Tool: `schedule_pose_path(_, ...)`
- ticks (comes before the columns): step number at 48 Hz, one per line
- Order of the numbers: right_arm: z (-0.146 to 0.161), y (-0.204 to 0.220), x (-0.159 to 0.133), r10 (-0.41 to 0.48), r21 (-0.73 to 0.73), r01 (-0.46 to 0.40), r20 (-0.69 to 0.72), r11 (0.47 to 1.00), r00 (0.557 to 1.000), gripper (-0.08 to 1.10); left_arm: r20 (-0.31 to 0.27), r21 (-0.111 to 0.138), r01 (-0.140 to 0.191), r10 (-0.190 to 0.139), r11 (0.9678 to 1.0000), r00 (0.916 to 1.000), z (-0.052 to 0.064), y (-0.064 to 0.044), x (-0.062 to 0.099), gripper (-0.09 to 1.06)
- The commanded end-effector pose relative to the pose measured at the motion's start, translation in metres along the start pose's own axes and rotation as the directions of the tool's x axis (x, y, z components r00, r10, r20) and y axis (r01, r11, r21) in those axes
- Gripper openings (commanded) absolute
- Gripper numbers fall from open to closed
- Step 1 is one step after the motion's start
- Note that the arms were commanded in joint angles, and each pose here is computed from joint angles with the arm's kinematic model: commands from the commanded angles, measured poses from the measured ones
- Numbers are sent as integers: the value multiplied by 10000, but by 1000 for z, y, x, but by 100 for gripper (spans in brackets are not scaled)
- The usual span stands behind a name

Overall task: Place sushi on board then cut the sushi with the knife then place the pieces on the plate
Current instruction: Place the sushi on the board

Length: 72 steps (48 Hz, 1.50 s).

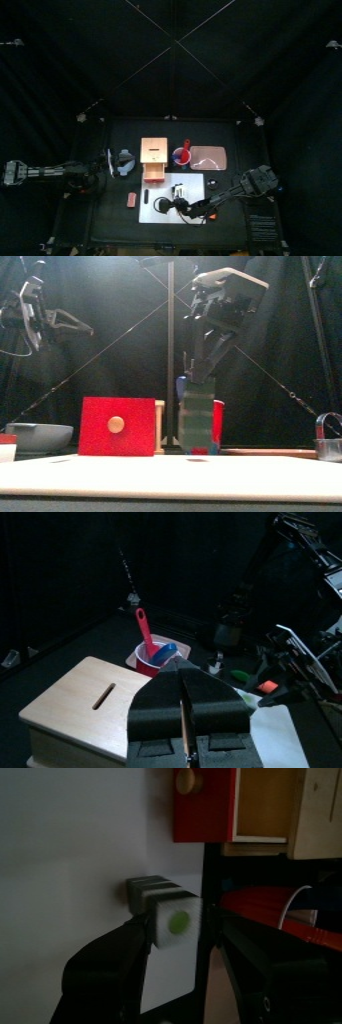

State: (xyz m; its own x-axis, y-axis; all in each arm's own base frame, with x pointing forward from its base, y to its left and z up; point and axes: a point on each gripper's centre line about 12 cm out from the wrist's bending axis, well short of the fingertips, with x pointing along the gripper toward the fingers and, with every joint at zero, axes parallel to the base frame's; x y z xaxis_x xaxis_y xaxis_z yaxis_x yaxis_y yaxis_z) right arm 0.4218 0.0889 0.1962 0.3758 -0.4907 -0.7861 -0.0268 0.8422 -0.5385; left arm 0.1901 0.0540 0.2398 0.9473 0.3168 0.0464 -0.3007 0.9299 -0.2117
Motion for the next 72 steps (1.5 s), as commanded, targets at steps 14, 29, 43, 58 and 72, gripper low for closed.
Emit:
schedule_pose_path(14,6,-18,-14,570,618,-631,966,9961,9937,82,56,17,-45,45,10000,10000,1,1,1,8)
schedule_pose_path(29,-5,-57,-34,158,2247,-514,1573,9731,9874,82,-8,20,-32,32,10000,10000,-1,1,0,8)
schedule_pose_path(43,-41,-93,-37,1506,4548,-3360,3961,8248,9058,82,-112,48,-53,54,10000,9999,-5,2,-1,8)
schedule_pose_path(58,-68,-114,-48,1763,4261,-6738,7529,6037,6341,82,-108,50,-71,72,10000,9999,-5,2,-2,8)
schedule_pose_path(72,-77,-115,-51,1563,3556,-7321,8340,5810,5291,82,-124,35,-71,72,10000,9999,-5,2,-2,8)
